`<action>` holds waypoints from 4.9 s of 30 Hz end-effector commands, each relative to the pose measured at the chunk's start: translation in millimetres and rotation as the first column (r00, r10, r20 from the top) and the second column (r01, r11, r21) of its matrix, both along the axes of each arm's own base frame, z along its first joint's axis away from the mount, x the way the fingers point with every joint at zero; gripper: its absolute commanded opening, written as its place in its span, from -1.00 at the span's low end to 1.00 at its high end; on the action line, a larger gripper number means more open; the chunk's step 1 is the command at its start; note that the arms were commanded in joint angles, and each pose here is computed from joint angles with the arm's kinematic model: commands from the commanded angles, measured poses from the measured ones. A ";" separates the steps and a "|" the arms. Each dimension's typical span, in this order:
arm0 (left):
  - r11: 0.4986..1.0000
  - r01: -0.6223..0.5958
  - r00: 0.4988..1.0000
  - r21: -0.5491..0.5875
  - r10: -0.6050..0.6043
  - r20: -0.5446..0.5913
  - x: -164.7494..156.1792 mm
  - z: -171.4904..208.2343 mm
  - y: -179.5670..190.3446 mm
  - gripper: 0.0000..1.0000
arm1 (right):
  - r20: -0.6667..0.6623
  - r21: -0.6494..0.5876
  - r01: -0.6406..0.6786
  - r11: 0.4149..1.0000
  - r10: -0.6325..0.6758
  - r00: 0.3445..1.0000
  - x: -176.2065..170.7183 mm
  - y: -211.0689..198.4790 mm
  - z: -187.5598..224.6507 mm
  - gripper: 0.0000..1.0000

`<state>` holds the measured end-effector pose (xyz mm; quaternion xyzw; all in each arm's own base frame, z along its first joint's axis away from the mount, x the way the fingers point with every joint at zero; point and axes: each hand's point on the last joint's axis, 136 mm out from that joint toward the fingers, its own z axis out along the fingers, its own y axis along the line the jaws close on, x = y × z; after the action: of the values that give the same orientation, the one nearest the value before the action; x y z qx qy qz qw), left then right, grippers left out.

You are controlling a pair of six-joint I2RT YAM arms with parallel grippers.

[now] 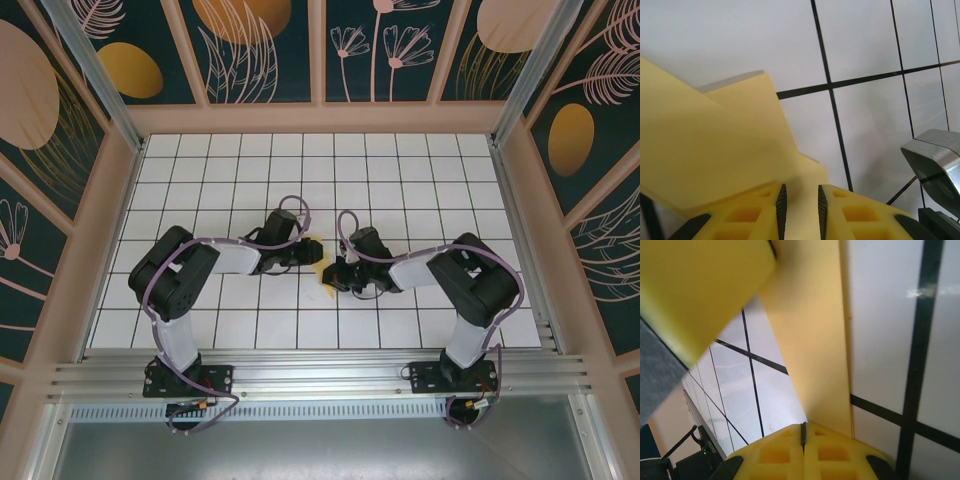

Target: Fold a paper plane with a square sheet of paper (pick it up from the middle)

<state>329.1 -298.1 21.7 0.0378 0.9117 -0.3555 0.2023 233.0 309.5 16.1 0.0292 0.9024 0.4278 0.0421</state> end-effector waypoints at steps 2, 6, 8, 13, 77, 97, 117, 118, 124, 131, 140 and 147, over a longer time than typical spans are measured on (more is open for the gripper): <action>0.989 -0.129 0.992 0.067 0.128 0.021 23.6 -14.9 47.2 -0.39 | -0.165 -0.148 -0.018 0.989 -0.007 0.986 -40.9 -35.6 -39.8 -1.00; 0.986 -0.142 0.990 0.089 0.139 0.035 38.0 -8.6 54.6 -0.36 | -0.170 -0.139 -0.030 0.990 0.007 0.986 -44.1 -35.7 -38.4 -1.00; 0.980 -0.162 0.987 0.118 0.159 0.038 46.2 -7.4 60.5 -0.35 | -0.167 -0.133 -0.036 0.990 0.014 0.986 -44.1 -34.7 -36.5 -1.00; 0.971 -0.184 0.982 0.152 0.178 0.058 58.4 3.6 67.5 -0.32 | -0.132 -0.104 -0.048 0.993 0.035 0.991 -36.2 -26.4 -24.3 -1.00; 0.850 -0.344 0.936 0.399 0.347 0.067 -36.5 35.0 39.5 -0.93 | 0.181 -0.003 0.011 1.000 -0.011 0.983 23.1 -19.0 42.8 -0.17; 0.845 -0.332 0.940 0.419 0.335 0.069 -51.2 22.7 56.1 -0.99 | 0.210 -0.139 -0.117 0.983 0.144 0.967 34.8 4.7 29.3 -0.12; 0.843 -0.333 0.939 0.421 0.339 0.064 -53.1 17.7 58.2 -0.98 | 0.166 -0.067 -0.226 0.972 0.235 0.958 14.1 15.7 31.5 -0.09; 0.845 -0.330 0.940 0.421 0.336 0.063 -53.1 17.8 57.3 -0.98 | 0.170 -0.068 -0.223 0.973 0.231 0.958 14.0 15.3 32.3 -0.08; 0.847 -0.339 0.936 0.410 0.345 0.062 -53.8 17.7 58.4 -0.98 | 0.147 -0.040 -0.227 0.973 0.231 0.962 3.6 18.0 30.7 -0.07; 0.851 -0.333 0.939 0.406 0.340 0.057 -55.0 15.4 57.7 -0.98 | 0.172 -0.074 -0.187 0.980 0.197 0.965 2.9 15.4 33.0 -0.04; 0.853 -0.333 0.939 0.401 0.338 0.063 -54.6 17.4 57.2 -0.99 | 0.175 -0.052 -0.144 0.988 0.151 0.973 -1.2 12.9 41.5 0.03; 0.856 -0.338 0.938 0.392 0.343 0.060 -54.7 17.4 56.6 -0.99 | 0.156 -0.055 -0.140 0.989 0.147 0.977 -11.0 18.1 36.5 -0.01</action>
<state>274.9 -240.4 33.2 -0.0849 0.9610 -0.1104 0.2391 222.2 324.2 47.1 -0.0774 0.9078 0.4057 0.0732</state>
